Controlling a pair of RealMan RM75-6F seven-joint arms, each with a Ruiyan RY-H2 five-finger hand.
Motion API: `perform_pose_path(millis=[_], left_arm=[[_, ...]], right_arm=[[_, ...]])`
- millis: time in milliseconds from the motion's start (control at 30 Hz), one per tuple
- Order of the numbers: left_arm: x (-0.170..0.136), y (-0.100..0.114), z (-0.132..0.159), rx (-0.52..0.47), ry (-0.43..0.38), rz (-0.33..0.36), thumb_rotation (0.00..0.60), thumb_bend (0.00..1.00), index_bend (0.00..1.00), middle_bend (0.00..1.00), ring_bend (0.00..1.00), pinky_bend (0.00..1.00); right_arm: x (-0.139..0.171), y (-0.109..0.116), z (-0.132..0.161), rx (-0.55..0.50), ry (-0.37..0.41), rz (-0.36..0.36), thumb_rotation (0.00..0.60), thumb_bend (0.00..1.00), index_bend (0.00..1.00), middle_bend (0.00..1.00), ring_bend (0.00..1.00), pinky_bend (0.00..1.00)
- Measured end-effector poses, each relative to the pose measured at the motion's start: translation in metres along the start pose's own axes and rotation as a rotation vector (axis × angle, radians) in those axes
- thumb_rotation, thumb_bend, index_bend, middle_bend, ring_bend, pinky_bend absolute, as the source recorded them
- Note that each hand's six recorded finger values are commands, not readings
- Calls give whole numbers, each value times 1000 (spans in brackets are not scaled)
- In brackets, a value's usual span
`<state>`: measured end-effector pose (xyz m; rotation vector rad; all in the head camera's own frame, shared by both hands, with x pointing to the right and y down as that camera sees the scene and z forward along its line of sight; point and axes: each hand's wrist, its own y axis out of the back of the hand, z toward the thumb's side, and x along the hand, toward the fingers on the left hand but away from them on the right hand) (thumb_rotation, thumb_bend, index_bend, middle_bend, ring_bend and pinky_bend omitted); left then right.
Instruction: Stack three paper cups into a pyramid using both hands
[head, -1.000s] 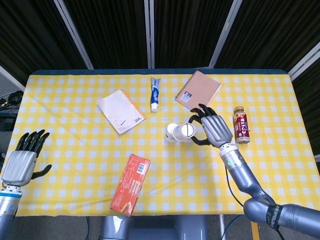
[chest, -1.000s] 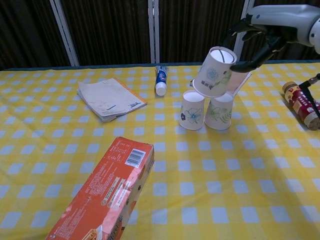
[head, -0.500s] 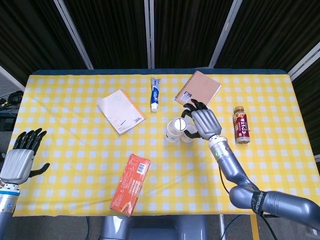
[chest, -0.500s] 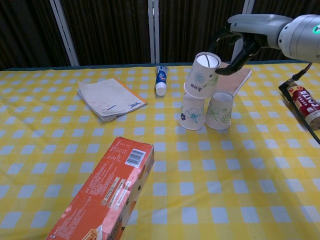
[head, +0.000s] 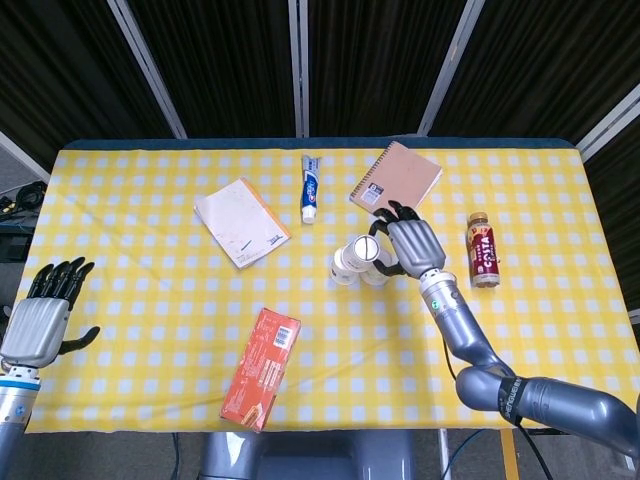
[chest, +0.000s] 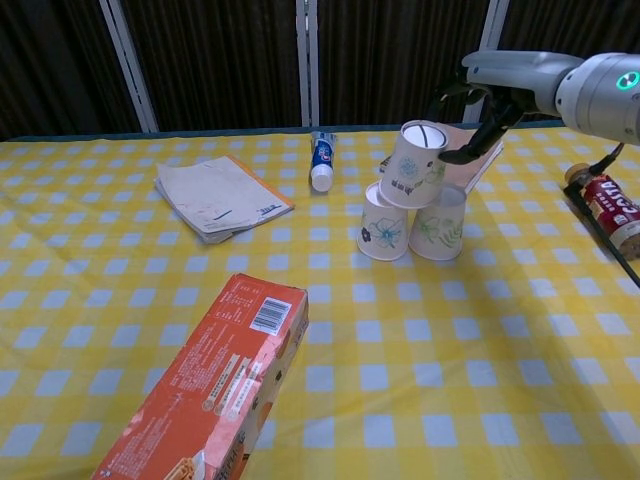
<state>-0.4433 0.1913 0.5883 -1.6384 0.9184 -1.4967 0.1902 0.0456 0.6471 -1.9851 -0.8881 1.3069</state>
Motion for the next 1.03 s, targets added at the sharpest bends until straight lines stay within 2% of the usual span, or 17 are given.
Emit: perform_pose_path(millis=[167,300,533,700,1033], left_arm=[[-2,1,1,0,-2,4,600,239,0,0,0,0],[-3,3,1,-3,-3,12,600,239,0,0,0,0],[-7,7,2,-7,-6,34,600,239,0,0,0,0],[-13,10,3,-1,-13,57,600,239,0,0,0,0],[-24,10,9,22,-31,90,600,239,0,0,0,0]], right_arm=[[4,-1,4,1,8,11,600,169,229,23,0,80],[9,3,6,6,11,3,600,169,130,0,0,79],[30,20,0,9,6,-53,600,169,126,0,0,70],[68,24,-29,32,-27,-99,600,168,126,0,0,37],[170,6,-105,87,-132,-169,600,168,60,0,0,0]])
